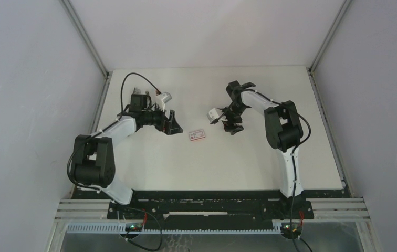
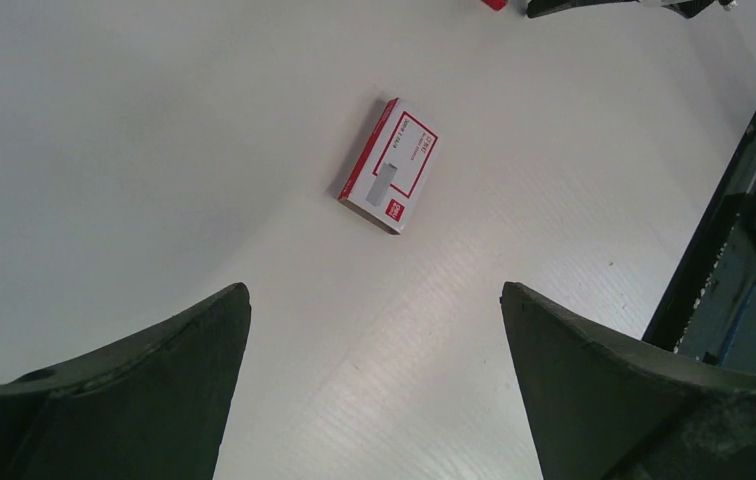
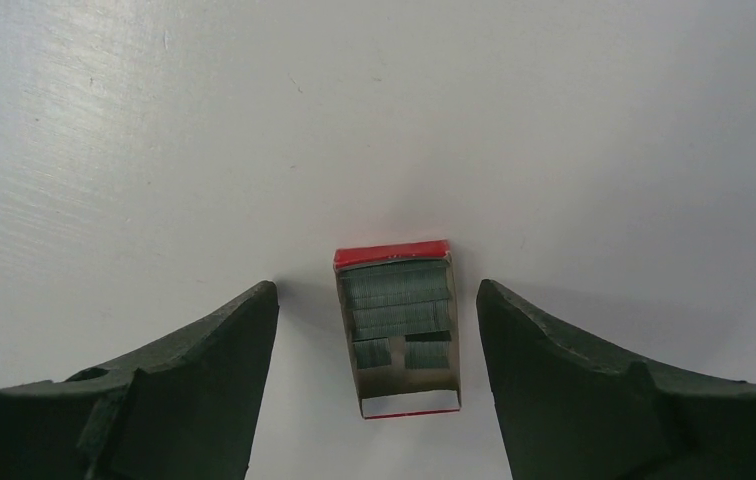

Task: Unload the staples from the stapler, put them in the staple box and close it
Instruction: Close the staple box at the center of the board.

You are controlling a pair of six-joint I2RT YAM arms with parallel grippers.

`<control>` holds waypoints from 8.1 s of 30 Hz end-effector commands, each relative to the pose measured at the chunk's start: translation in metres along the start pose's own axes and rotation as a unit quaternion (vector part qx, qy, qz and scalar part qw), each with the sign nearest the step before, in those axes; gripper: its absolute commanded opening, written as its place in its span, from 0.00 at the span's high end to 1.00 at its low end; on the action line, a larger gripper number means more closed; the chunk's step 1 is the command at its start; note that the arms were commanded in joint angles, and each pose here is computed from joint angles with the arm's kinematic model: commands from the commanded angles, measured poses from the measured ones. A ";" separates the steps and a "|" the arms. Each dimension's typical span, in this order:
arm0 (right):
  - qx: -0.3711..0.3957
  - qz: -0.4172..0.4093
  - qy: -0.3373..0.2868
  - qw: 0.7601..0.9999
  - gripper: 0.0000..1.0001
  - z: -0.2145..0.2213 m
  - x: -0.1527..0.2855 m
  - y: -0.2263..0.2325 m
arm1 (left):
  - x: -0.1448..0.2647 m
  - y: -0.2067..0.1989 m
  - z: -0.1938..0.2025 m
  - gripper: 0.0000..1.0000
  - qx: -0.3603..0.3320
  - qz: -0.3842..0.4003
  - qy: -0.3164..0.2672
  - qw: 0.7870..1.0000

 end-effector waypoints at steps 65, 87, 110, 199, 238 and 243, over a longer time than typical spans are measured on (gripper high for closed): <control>0.000 0.010 -0.014 1.000 0.47 -0.002 0.009 -0.007 | -0.039 0.003 0.018 0.00 0.126 0.070 -0.011 0.989; -0.057 0.029 -0.048 0.997 0.57 -0.020 0.013 -0.005 | -0.042 0.000 0.020 0.00 0.149 0.081 -0.018 0.985; -0.123 0.096 -0.054 0.986 0.57 -0.064 -0.008 0.007 | -0.048 -0.002 0.029 0.00 0.182 0.103 -0.023 0.978; -0.092 0.079 -0.037 0.992 0.57 -0.107 -0.034 0.011 | -0.077 -0.012 0.034 0.01 0.201 0.148 0.000 0.968; -0.078 0.061 -0.041 0.994 0.57 -0.118 -0.043 0.019 | -0.079 -0.011 0.036 0.01 0.210 0.150 0.007 0.966; -0.082 0.067 -0.037 0.994 0.57 -0.119 -0.045 0.018 | -0.079 -0.011 0.036 0.00 0.210 0.150 0.006 0.966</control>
Point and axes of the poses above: each gripper's point midway between its finger pads, its own x axis back along the fingers, its own y axis along the line the jaws close on, z = x × y, the point moved 10 cm from there along x, back along the fingers, and after that the axes turned 7 degrees about -x, right-handed, at the moved point
